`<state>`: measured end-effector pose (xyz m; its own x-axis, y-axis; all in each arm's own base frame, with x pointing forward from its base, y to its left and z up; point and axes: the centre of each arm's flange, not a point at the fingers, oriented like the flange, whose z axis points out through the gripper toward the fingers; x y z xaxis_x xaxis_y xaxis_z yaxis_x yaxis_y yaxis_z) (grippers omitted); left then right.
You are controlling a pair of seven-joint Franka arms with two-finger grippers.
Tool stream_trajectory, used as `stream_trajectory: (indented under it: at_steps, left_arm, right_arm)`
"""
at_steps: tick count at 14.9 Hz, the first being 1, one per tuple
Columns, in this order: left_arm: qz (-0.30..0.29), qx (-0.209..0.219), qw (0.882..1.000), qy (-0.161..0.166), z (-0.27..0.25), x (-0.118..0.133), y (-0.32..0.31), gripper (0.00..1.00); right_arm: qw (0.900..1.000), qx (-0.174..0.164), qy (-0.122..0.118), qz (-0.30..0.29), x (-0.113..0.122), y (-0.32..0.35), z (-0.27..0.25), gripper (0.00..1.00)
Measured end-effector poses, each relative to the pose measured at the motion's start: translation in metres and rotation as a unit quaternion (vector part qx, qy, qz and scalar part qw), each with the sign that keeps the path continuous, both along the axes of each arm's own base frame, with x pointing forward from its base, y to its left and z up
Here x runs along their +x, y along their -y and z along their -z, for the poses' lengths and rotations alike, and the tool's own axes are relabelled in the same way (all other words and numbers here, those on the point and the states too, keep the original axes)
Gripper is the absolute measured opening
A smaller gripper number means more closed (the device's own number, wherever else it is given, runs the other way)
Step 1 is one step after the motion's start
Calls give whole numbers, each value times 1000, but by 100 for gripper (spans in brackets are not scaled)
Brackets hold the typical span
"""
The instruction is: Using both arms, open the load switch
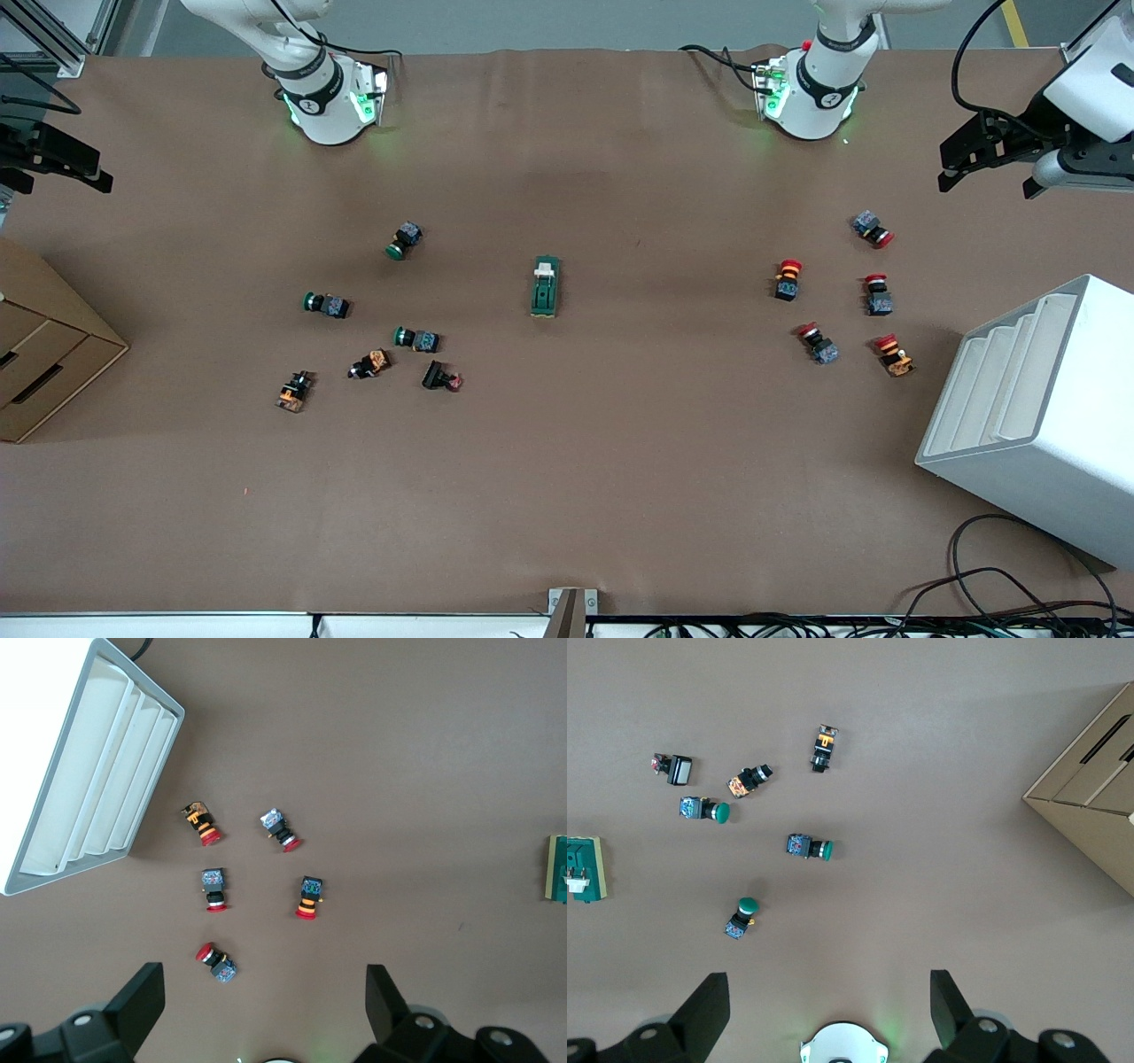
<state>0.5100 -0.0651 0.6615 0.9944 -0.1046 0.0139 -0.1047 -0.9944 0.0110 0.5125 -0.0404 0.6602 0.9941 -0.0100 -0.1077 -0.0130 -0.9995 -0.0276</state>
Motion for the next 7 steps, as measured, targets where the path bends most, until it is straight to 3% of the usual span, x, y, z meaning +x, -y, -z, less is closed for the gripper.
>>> stream_trajectory:
  at_steps: [7]
  left_arm:
    - [-1,-1,1000,1,1,8,-1,100]
  right_arm:
    - [1000,-1,17,-4,4,-4,-3,100]
